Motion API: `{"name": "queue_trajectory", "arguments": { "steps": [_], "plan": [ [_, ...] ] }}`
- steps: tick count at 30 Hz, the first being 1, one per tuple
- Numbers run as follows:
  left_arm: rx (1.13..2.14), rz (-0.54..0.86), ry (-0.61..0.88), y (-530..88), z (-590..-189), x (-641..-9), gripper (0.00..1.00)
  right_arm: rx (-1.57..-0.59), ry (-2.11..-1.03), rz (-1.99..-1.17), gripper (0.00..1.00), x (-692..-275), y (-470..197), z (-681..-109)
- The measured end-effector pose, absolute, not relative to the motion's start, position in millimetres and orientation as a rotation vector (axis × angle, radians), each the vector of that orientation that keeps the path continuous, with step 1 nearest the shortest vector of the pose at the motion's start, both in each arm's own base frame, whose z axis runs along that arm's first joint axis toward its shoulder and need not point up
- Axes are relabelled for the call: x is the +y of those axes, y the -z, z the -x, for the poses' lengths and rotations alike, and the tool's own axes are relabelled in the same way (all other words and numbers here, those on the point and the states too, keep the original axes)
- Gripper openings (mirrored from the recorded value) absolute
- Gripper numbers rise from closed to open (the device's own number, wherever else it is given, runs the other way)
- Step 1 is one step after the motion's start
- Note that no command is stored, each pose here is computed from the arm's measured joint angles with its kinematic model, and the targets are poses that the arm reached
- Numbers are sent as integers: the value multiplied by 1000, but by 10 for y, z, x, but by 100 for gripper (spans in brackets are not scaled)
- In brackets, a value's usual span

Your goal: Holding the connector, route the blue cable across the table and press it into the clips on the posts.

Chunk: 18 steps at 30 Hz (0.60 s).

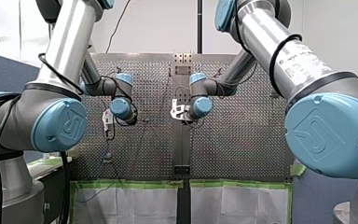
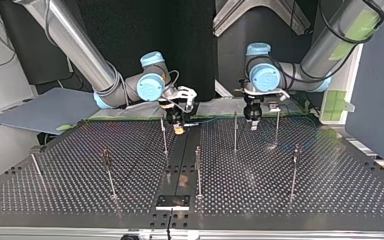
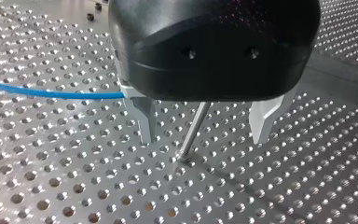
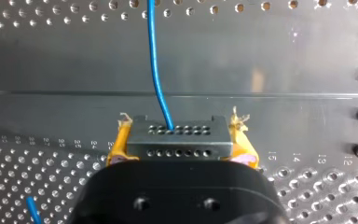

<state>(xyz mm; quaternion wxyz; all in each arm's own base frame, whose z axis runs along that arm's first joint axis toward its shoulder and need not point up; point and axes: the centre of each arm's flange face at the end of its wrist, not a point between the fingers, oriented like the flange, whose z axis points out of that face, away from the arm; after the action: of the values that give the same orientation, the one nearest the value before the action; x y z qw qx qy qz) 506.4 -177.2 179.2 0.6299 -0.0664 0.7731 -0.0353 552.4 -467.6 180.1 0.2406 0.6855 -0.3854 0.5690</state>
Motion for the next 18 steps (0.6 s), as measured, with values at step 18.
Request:
{"name": "queue_trajectory", "arguments": {
  "steps": [18],
  "plan": [
    [1781, 87, 86, -1933, -4552, -1986, 100, -1057, -1556, -1876, 0, -4676, -1801, -5520]
  ]
}}
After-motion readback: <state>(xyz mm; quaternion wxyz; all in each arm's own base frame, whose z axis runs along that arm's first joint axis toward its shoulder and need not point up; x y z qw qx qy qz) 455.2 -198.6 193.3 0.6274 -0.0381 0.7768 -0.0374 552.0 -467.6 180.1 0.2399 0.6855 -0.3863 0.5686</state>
